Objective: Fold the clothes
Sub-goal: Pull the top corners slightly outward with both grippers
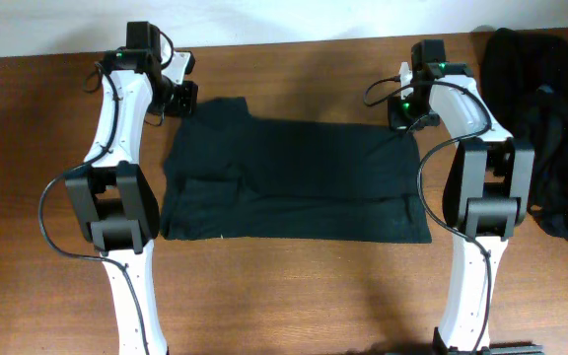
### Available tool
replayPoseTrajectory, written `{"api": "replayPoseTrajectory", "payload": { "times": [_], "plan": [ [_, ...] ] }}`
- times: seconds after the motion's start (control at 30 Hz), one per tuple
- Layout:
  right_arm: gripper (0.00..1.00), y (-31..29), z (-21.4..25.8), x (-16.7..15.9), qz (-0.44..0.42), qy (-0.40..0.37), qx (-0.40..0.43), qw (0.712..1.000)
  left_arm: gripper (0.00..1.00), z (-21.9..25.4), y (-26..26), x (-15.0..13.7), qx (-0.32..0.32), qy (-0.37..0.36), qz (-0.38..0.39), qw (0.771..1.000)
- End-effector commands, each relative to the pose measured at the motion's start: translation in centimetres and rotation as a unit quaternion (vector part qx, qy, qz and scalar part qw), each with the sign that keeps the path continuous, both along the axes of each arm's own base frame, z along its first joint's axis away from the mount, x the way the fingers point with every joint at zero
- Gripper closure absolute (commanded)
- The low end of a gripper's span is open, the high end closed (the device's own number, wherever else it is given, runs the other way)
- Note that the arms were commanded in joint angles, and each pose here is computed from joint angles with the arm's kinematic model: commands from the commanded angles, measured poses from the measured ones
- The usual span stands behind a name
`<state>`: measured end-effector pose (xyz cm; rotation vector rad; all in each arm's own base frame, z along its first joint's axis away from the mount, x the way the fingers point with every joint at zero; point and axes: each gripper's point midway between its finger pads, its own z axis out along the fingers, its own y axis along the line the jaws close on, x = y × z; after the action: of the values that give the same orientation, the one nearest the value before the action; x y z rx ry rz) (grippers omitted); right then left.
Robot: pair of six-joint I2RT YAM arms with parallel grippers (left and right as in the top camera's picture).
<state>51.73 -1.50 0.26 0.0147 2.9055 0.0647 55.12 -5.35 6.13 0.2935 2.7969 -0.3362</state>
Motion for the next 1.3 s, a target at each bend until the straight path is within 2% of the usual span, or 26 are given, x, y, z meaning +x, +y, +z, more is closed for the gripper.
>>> {"api": "replayPoseTrajectory", "payload": {
  "times": [0.0, 0.7, 1.1, 1.27],
  "plan": [
    [0.96, 0.3, 0.3, -1.0, 0.001, 0.01, 0.007, 1.0, 0.99, 0.5, 0.4, 0.0, 0.0, -0.001, 0.003, 1.0],
    [0.96, 0.7, 7.4, -1.0, 0.005, -0.043, 0.014, 0.999, 1.0, 0.2, 0.4, -1.4, 0.0, 0.029, 0.003, 1.0],
    [0.96, 1.5, 7.2, -3.1, 0.009, -0.002, 0.036, 0.999, 1.0, 3.8, 0.4, -2.4, -0.001, 0.038, 0.008, 0.999],
    [0.96, 1.6, 7.0, -3.9, 0.009, 0.017, 0.037, 0.999, 1.0, 3.9, 0.4, -3.9, 0.0, 0.067, 0.008, 0.998]
  ]
}}
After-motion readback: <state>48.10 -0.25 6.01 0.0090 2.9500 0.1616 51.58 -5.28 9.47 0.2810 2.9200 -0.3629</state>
